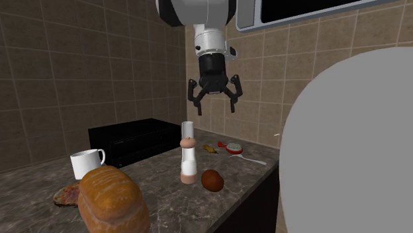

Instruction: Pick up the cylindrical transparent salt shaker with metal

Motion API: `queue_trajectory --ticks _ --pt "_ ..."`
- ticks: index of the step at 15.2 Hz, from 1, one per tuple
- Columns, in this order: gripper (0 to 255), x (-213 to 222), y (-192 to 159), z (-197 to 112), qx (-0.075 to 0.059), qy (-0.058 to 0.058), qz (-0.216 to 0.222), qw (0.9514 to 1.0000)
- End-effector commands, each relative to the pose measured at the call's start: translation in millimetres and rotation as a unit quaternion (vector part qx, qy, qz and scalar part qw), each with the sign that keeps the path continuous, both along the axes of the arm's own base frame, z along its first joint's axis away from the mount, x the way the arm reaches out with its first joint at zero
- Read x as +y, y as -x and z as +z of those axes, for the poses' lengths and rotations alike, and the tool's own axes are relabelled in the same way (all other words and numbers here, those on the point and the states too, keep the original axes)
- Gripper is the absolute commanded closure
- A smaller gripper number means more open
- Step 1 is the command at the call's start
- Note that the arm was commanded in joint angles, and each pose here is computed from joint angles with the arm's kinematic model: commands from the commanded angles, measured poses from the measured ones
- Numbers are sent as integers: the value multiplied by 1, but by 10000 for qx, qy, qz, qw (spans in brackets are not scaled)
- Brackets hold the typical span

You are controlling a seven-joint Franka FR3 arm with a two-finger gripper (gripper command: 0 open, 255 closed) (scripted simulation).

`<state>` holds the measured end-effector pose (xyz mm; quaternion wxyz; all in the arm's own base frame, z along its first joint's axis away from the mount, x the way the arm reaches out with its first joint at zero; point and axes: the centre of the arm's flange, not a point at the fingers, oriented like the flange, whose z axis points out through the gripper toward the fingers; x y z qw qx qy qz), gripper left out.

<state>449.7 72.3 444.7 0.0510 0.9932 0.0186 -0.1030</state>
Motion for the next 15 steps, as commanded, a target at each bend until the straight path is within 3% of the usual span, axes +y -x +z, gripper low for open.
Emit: queue_trajectory --ticks 1,15 --pt "0 12 -20 -13 -3 -3 44 10000" --pt "0 99 -159 -97 -35 4 342 9994"
